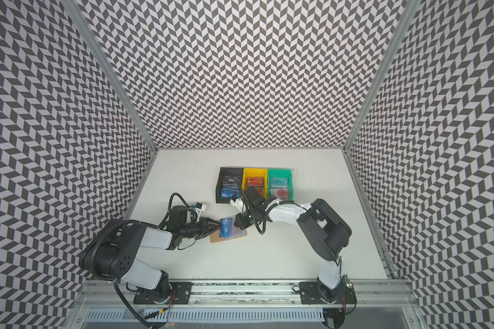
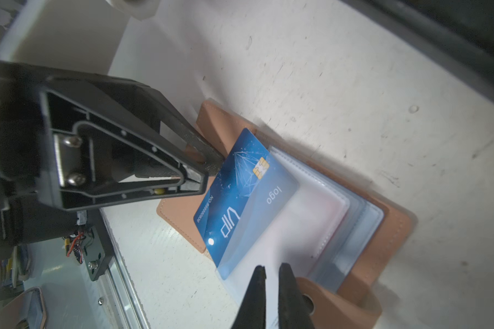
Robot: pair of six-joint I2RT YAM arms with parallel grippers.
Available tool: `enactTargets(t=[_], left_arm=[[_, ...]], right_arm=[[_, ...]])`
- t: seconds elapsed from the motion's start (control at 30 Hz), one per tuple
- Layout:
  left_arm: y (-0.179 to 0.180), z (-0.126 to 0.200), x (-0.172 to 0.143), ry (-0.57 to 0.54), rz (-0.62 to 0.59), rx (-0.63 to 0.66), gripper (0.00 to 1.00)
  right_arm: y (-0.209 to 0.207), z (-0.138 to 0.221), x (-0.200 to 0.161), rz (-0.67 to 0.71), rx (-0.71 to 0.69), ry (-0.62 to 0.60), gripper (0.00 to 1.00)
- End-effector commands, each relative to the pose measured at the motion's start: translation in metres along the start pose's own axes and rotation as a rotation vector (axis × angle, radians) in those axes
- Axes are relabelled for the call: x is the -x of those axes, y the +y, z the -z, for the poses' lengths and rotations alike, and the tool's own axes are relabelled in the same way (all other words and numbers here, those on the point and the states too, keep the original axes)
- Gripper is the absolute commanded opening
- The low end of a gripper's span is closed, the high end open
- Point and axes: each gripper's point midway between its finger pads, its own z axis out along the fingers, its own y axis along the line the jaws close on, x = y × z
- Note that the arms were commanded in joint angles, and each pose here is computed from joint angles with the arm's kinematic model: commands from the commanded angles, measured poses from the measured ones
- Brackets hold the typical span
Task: Take the credit cards out of the card holder
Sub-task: Take out the credit card from the card slot.
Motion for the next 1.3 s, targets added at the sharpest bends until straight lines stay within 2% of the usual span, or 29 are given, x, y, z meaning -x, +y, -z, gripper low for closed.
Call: enactTargets(t=[0.0, 0.23, 0.5, 0.63, 0.97, 1.27], left_arm=[[0.017, -0.002, -0.013, 0.026, 0.039, 0.06, 0.34], [0.016, -0.006, -0.014, 0.038, 0.035, 0.052, 0.34], [0.016, -0.009, -0.016, 0.051, 0.032, 0.046, 0.25], [0.016, -0.011, -0.015, 0.055, 0.03, 0.046, 0.24], [0.025, -0.009, -0.017, 0.043, 0.064, 0.067, 0.0], [0.042, 0.014, -0.006, -0.04, 0.125, 0.111, 0.0]], right_arm=[[0.004, -0.009, 0.002, 0.009, 0.035, -0.012, 0.12], [-0.005, -0.02, -0.007, -0.023, 0.023, 0.015, 0.11], [-0.01, -0.025, -0.012, -0.038, 0.014, 0.031, 0.11], [-0.011, -0.026, -0.014, -0.038, 0.012, 0.035, 0.11], [-0.013, -0.027, -0.018, -0.048, 0.006, 0.048, 0.11], [-0.019, -0.031, -0.027, -0.069, -0.006, 0.072, 0.12]])
